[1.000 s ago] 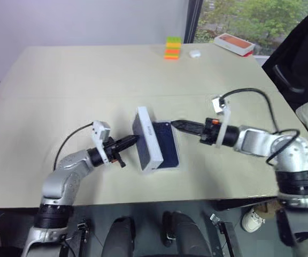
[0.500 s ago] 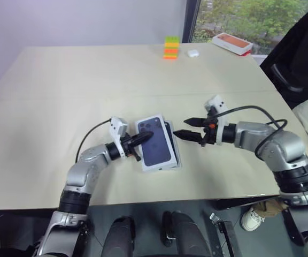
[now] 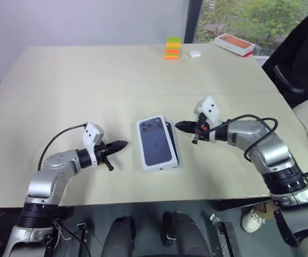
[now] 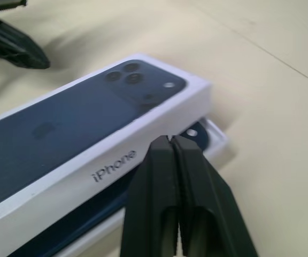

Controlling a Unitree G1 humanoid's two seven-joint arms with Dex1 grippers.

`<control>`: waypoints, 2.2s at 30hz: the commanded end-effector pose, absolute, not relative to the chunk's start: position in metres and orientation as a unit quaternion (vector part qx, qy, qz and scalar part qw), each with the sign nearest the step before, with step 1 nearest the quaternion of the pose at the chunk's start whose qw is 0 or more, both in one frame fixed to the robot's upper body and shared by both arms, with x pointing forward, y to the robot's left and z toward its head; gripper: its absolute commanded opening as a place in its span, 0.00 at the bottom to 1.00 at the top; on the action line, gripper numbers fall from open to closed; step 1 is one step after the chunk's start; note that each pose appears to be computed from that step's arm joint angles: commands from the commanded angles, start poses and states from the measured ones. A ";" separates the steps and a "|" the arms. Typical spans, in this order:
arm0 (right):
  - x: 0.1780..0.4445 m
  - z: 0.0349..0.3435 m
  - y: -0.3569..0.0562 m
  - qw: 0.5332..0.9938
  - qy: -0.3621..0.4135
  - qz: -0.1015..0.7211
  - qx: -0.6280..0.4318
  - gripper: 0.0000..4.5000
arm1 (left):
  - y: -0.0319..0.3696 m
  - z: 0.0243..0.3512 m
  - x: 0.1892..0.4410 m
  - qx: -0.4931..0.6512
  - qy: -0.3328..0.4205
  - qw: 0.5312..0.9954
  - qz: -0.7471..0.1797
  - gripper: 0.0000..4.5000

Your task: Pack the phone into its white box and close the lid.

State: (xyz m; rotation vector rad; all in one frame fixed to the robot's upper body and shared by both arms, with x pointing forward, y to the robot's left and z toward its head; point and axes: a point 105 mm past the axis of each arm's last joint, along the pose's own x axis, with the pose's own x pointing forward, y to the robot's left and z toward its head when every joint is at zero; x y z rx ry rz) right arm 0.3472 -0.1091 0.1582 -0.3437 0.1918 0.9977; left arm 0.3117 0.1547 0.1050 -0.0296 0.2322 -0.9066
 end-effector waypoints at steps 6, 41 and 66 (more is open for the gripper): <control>0.341 0.148 -0.100 0.846 0.089 0.484 -0.204 0.01 | 0.122 0.088 0.311 -0.011 0.152 0.868 -0.473 0.00; 0.335 0.133 -0.118 0.846 0.112 0.463 -0.240 0.01 | 0.092 0.103 0.319 -0.031 0.109 0.865 -0.488 0.00; 0.376 0.178 -0.110 0.884 0.034 0.411 -0.220 0.01 | 0.094 0.155 0.365 -0.058 0.028 0.887 -0.457 0.00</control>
